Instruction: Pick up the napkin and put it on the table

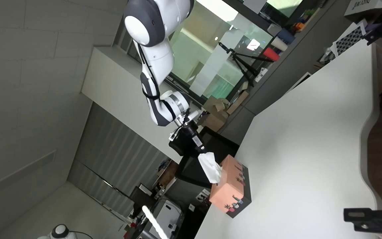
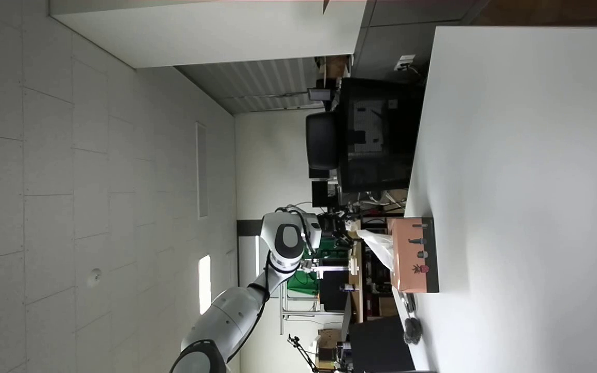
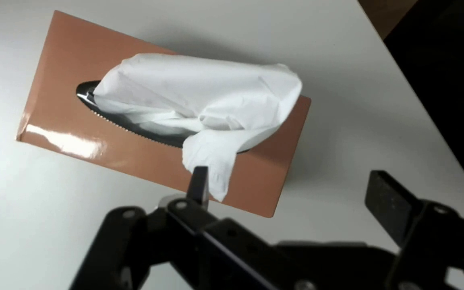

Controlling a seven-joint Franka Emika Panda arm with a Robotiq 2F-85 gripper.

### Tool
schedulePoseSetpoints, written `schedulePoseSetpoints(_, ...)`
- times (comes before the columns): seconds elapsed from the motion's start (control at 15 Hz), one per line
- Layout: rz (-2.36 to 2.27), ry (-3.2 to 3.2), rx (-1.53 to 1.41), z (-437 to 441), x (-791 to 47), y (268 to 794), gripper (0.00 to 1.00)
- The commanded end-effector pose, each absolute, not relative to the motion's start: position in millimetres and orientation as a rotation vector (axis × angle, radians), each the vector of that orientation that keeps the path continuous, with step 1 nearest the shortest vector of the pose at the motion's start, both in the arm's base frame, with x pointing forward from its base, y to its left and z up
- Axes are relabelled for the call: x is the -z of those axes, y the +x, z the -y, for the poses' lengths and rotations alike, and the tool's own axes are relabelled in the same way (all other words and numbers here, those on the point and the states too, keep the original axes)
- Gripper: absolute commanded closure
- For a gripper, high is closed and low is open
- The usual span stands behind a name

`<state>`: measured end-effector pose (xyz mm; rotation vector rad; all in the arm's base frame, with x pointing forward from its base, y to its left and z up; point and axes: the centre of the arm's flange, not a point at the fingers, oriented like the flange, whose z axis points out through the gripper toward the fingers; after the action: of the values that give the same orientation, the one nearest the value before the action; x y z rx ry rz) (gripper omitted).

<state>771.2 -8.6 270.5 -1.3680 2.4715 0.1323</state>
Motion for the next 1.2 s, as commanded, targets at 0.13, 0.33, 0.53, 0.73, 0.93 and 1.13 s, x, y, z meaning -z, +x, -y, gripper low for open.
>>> schedulePoseSetpoints(0.13,-2.709,-1.070,-0.282,-6.2,-245.0,797.2,0.00)
schedulePoseSetpoints(0.33,-2.778,-1.061,-0.390,-20.0,-228.3,794.8,0.25)
schedulePoseSetpoints(0.53,-2.743,-1.092,-0.435,-32.8,-223.5,792.7,0.40)
schedulePoseSetpoints(0.73,-2.673,-1.095,-0.427,-42.1,-224.7,793.5,0.62)
schedulePoseSetpoints(0.93,-2.612,-1.091,-0.368,-48.0,-232.4,794.6,0.81)
schedulePoseSetpoints(1.13,-2.570,-1.079,-0.318,-46.1,-248.5,798.2,0.99)
